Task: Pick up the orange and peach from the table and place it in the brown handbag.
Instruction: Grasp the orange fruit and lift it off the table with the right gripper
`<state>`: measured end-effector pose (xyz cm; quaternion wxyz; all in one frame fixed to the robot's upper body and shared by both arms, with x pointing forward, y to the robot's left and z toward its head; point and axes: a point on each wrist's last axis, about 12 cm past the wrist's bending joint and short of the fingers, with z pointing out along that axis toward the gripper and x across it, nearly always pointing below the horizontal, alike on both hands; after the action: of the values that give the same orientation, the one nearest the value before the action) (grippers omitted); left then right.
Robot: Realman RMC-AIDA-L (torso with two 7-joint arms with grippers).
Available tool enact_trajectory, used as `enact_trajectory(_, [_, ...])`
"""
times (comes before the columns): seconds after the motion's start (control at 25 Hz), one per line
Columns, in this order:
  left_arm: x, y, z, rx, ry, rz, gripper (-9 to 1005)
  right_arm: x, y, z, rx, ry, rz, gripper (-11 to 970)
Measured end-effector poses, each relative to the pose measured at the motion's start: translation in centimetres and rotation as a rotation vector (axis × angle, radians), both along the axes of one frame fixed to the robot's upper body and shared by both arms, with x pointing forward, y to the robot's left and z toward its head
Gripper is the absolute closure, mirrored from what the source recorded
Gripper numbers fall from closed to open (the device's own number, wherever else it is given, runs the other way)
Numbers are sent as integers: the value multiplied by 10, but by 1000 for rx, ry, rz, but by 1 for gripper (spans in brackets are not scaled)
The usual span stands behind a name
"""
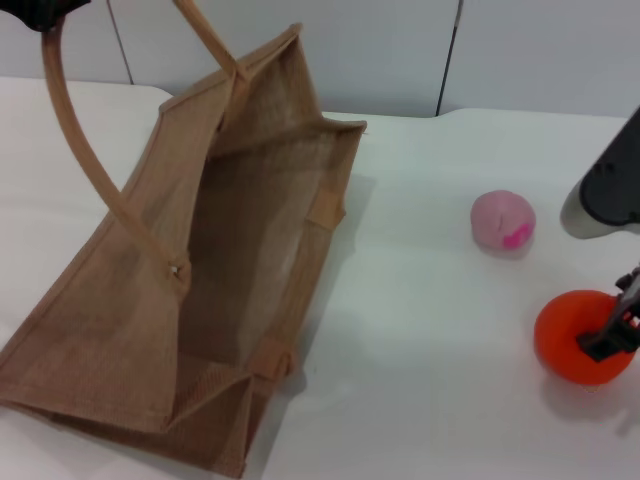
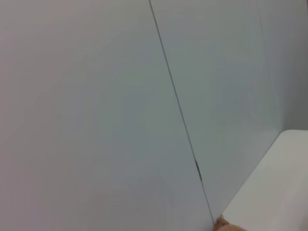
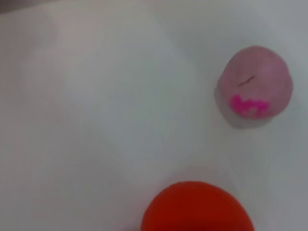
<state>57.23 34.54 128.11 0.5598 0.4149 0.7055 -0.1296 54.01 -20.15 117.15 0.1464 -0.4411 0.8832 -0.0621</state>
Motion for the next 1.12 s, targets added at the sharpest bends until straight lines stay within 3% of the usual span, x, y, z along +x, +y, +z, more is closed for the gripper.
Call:
enact_trajectory(0.52, [0,-4,-5,-2,-2,-15,837,16,-2,-21,-23,35,-20,145])
enact_trajectory(0.92, [1,-5,-6,-3,-1,-18,834,23,4,-22,-36,47,-18,147])
enact_trajectory(1.12, [1,-6,-6,-4,-2,-19,832,28,3,-21,-35,51,-56,252])
